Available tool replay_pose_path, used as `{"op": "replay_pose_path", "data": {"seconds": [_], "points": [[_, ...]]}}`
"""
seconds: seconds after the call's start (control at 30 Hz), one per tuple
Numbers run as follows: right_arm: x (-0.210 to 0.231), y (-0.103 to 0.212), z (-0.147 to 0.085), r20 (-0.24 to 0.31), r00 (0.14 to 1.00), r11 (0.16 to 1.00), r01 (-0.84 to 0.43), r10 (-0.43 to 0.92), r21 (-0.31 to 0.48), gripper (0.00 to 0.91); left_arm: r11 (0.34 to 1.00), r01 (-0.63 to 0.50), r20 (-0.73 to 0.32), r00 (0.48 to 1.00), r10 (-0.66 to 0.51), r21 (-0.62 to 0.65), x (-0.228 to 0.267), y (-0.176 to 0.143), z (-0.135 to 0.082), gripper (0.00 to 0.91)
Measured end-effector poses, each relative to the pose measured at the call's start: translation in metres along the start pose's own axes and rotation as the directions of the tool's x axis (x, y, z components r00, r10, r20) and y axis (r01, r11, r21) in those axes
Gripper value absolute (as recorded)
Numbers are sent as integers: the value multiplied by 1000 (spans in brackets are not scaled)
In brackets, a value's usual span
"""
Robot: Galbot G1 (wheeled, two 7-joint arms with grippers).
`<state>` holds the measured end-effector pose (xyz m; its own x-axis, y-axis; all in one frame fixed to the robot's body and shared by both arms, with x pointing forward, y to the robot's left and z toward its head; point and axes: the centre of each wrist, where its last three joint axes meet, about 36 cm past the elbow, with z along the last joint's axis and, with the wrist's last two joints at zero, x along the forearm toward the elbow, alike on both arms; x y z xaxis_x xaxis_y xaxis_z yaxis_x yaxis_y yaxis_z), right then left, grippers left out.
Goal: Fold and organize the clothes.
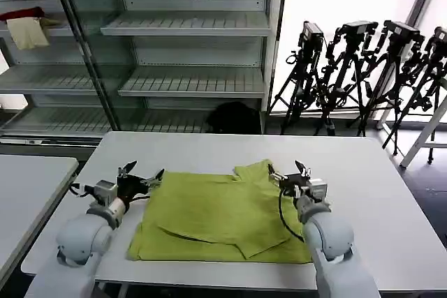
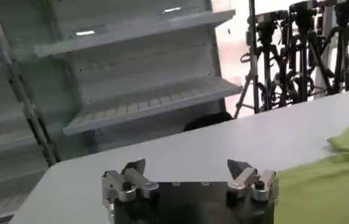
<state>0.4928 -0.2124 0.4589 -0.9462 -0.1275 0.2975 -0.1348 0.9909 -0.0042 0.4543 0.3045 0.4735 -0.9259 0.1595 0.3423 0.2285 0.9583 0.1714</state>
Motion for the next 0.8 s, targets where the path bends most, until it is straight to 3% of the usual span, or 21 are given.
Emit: {"op": "replay_pose_path", "data": {"seconds": [0.5, 0.57, 0.6, 0.67, 0.8], "points": [[-41, -4, 10, -71, 997, 1000, -5, 5, -11, 907, 999, -33, -111, 993, 34, 6, -51, 14, 24, 887], [-43, -4, 11, -76, 997, 1000, -6, 5, -9, 907, 999, -37, -117, 992, 37, 7, -53, 14, 25, 856], [-44, -4, 11, -79, 997, 1000, -5, 5, -8, 907, 999, -40, -120, 992, 40, 7, -54, 14, 26, 756], [-46, -3, 11, -81, 997, 1000, -5, 4, -7, 907, 999, -45, -124, 991, 46, 8, -56, 13, 27, 685], [-49, -1, 15, -92, 996, 1000, -2, 1, -2, 877, 999, -49, -135, 990, 50, 10, -60, 13, 30, 655]]}}
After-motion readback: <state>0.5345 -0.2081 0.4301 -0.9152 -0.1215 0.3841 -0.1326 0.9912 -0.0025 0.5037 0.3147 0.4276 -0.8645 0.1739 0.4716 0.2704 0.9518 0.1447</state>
